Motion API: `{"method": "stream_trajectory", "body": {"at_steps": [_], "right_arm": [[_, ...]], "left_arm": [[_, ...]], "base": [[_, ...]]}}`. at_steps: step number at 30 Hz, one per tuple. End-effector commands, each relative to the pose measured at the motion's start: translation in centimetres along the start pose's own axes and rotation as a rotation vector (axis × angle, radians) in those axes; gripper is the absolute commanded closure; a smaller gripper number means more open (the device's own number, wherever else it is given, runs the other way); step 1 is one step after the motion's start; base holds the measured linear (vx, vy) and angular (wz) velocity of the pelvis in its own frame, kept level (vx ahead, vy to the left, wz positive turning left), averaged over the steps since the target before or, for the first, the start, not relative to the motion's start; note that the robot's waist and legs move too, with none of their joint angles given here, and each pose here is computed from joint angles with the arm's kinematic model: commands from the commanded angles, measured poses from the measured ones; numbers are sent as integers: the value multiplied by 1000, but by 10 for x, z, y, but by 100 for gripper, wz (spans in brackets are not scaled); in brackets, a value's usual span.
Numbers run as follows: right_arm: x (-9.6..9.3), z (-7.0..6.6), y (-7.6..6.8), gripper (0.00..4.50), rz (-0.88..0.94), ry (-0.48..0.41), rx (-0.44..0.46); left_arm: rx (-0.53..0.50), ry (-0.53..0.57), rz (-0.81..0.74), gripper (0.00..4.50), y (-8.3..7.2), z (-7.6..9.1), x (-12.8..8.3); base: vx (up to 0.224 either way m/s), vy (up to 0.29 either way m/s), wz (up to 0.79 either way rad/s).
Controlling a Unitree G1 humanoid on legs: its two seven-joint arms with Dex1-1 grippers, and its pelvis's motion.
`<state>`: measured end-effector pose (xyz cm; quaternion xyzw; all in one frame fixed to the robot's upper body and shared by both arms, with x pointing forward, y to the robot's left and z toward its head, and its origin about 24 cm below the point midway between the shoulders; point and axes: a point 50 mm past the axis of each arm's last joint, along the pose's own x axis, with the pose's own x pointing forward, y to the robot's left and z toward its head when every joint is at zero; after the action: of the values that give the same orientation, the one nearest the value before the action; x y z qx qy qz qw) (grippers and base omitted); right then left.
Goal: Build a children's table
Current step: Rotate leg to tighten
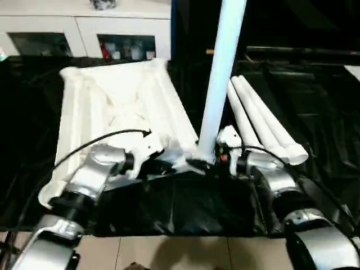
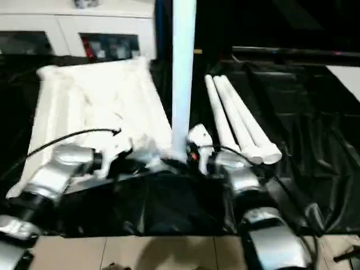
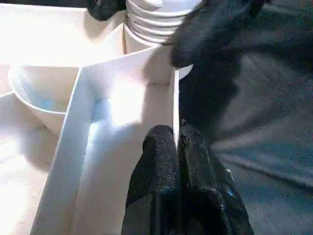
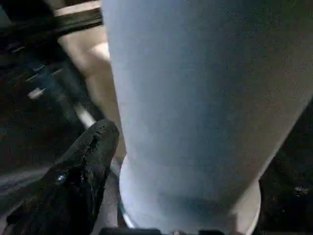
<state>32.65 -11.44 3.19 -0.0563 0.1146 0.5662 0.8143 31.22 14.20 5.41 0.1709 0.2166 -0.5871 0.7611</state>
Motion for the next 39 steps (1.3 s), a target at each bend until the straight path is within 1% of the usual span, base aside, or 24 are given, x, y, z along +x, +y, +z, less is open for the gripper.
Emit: {"method": "stream_trajectory", "body": {"at_steps": [1,3,4,6,7,8,14,16,17,18,20,21,22,24,27,28,30,31,32,35,37,38,39], "right_arm": [[6,-12,18,91,182,67,9],[3,-13,20,109,243,85,4],[3,-13,21,109,246,86,4],[1,-13,23,137,304,98,6],[0,-12,23,137,312,100,7],[0,-12,24,148,337,103,11],[1,-12,28,173,386,109,15],[1,-12,29,174,388,107,22],[4,-12,25,175,302,76,56],[4,-12,25,175,302,76,56],[11,-12,18,175,157,45,79],[13,-11,16,175,114,32,88],[16,-12,14,175,55,29,108],[25,-11,9,176,-77,31,109],[36,-10,4,176,-256,28,158],[40,-10,4,176,-292,22,178],[46,-11,5,176,-360,37,180],[46,-11,5,176,-360,37,180],[52,-13,7,176,-431,54,196],[59,-14,11,176,-463,67,188],[61,-14,11,176,-464,64,188],[62,-14,12,120,-466,50,192],[62,-13,12,106,-472,34,202]], "left_arm": [[45,-47,-98,450,-6,9,7],[48,-34,-131,450,-7,7,4],[48,-33,-132,450,-7,7,4],[49,-23,-168,450,-7,6,0],[50,-22,-173,450,-7,6,-1],[53,-16,-185,450,-7,5,-2],[59,-3,-198,450,-5,3,-3],[59,-4,-200,450,-5,3,-3],[49,-11,-174,450,-4,3,-2],[49,-11,-174,450,-4,3,-2],[29,-13,-102,450,0,3,0],[20,-15,-74,450,2,3,1],[4,-25,-37,450,4,5,2],[-23,-38,35,450,7,7,7],[-76,-64,133,450,8,11,17],[-89,-71,165,450,8,13,21],[-118,-84,227,450,6,16,30],[-118,-84,227,450,6,16,30],[-125,-93,268,450,3,21,39],[-109,-102,264,450,-2,25,46],[-111,-105,260,450,-3,25,46],[-105,-107,249,450,-4,26,47],[-106,-105,245,450,-4,26,46]], "base": [[0,0,0],[0,0,0],[0,0,0],[0,0,0],[0,0,0],[0,0,0],[0,0,0],[0,0,0],[0,0,0],[0,0,0],[0,0,0],[0,0,0],[0,0,0],[0,0,0],[0,0,0],[0,0,0],[0,0,0],[0,0,0],[0,0,0],[0,0,0],[0,0,0],[0,0,0],[0,0,0]]}}
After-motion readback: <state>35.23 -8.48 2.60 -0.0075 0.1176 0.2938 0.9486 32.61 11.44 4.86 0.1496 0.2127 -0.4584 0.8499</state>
